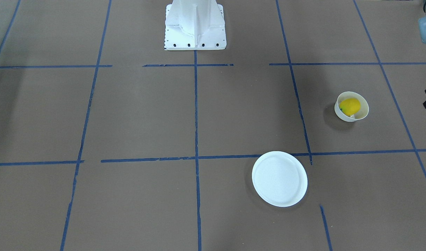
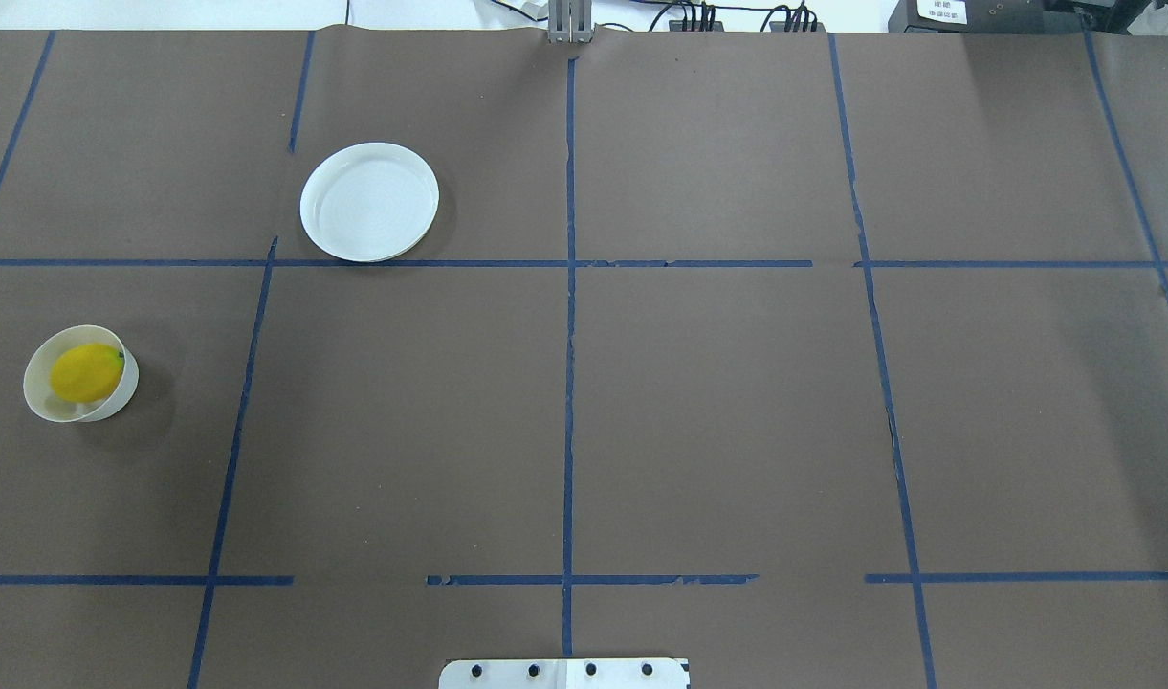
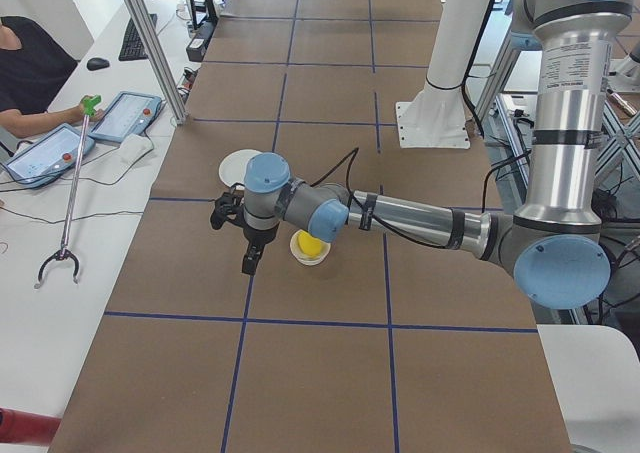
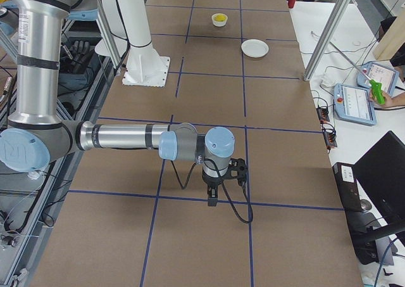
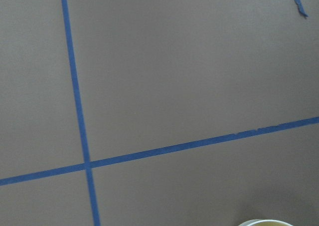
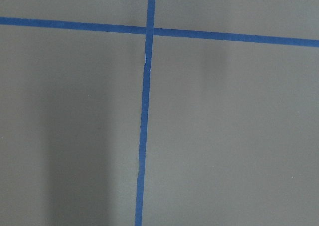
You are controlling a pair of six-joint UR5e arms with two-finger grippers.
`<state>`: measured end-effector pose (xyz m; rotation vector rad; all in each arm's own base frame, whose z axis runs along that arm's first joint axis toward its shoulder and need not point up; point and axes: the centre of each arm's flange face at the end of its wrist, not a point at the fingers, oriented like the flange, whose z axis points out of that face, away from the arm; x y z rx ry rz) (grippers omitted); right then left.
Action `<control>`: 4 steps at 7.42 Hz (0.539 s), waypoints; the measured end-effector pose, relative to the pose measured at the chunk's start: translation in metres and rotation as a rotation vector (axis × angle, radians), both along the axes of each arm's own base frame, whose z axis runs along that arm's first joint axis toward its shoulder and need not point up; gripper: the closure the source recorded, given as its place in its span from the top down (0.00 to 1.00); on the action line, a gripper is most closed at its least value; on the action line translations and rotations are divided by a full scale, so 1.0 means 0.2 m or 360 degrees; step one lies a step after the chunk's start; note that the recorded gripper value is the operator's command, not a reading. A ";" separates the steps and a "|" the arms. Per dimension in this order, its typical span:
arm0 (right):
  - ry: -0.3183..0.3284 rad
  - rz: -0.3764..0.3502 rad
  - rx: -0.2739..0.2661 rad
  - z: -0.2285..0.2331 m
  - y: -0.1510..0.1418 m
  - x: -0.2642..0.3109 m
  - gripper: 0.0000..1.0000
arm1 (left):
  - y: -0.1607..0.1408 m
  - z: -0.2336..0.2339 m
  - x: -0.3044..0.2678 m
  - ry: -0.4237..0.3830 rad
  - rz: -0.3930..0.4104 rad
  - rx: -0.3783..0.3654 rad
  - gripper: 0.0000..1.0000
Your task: Move lemon from plate to bowl
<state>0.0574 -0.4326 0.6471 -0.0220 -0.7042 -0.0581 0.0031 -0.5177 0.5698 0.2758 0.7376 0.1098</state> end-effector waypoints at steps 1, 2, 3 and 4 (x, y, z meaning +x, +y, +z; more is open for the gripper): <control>0.0000 0.0000 0.0000 0.00 0.00 0.00 1.00 | 0.02 0.14 -0.12 -0.0019 0.0048 -0.0007 1.00; 0.0000 0.0000 0.0000 0.00 0.00 0.00 1.00 | 0.04 0.28 -0.21 -0.0018 0.0088 -0.0026 1.00; 0.0000 0.0000 0.0000 0.00 0.00 0.00 1.00 | 0.07 0.38 -0.29 -0.0012 0.0104 -0.0071 1.00; 0.0000 0.0000 0.0000 0.00 0.00 0.00 1.00 | 0.09 0.44 -0.36 -0.0007 0.0104 -0.0128 1.00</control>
